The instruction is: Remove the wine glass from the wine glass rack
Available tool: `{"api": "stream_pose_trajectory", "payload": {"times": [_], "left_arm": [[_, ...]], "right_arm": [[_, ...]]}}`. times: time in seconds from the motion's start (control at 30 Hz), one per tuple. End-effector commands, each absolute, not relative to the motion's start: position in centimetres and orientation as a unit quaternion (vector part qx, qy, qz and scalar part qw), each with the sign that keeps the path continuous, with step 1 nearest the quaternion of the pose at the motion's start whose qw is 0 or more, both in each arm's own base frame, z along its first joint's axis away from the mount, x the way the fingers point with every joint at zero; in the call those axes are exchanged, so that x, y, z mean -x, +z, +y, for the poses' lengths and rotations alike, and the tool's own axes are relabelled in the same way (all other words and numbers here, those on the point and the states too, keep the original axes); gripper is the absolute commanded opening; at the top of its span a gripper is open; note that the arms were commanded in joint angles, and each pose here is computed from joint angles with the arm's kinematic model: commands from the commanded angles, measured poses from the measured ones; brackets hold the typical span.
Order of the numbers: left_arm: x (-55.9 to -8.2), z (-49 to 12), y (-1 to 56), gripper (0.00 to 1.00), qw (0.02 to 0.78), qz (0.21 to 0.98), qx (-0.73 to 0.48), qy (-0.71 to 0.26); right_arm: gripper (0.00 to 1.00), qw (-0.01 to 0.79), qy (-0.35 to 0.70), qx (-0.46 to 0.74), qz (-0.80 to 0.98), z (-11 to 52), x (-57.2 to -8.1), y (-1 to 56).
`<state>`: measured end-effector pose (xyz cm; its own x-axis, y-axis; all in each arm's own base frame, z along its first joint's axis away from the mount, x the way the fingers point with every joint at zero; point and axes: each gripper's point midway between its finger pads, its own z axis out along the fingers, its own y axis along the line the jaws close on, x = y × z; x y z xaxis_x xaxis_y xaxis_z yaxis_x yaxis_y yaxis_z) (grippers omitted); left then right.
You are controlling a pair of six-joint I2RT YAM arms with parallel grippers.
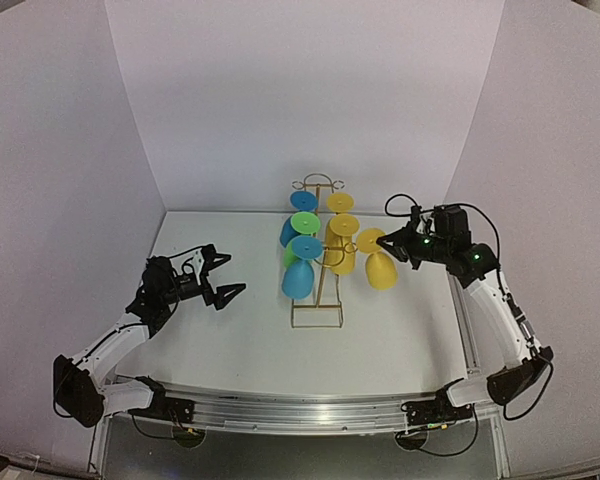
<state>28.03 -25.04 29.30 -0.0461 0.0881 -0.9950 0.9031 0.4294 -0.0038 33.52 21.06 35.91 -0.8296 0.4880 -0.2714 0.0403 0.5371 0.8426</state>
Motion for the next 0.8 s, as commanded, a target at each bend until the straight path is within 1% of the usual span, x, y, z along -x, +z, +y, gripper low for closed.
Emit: {"api": "stream_pose_trajectory", "payload": {"times": [0.0, 0.3, 0.43, 0.6, 0.77], "left_arm": [[-27.2, -25.3, 32.2, 1.00, 0.586, 0.596, -0.406, -0.370], [-27.1, -25.3, 32.8, 1.00, 0.573, 0.608, -0.383, -0.393], [-27.5, -25.2, 33.3, 1.00, 0.565, 0.623, -0.364, -0.400], [-28.1, -25.1, 34.9, 1.00, 0.557, 0.640, -0.348, -0.400], [-28.1, -25.5, 36.9, 0.99, 0.517, 0.672, -0.350, -0.399]], "right_arm": [[0.00, 0.279, 0.441, -0.175, 0.834, 19.4, -33.1, 36.6], [0.00, 0.335, 0.398, -0.196, 0.831, 16.4, -32.4, 36.6], [0.00, 0.340, 0.342, -0.188, 0.856, 14.9, -31.9, 35.1], [0.00, 0.342, 0.259, -0.122, 0.895, 13.6, -31.3, 34.4], [0.00, 0.353, 0.231, -0.020, 0.906, 13.9, -30.3, 35.0]]}}
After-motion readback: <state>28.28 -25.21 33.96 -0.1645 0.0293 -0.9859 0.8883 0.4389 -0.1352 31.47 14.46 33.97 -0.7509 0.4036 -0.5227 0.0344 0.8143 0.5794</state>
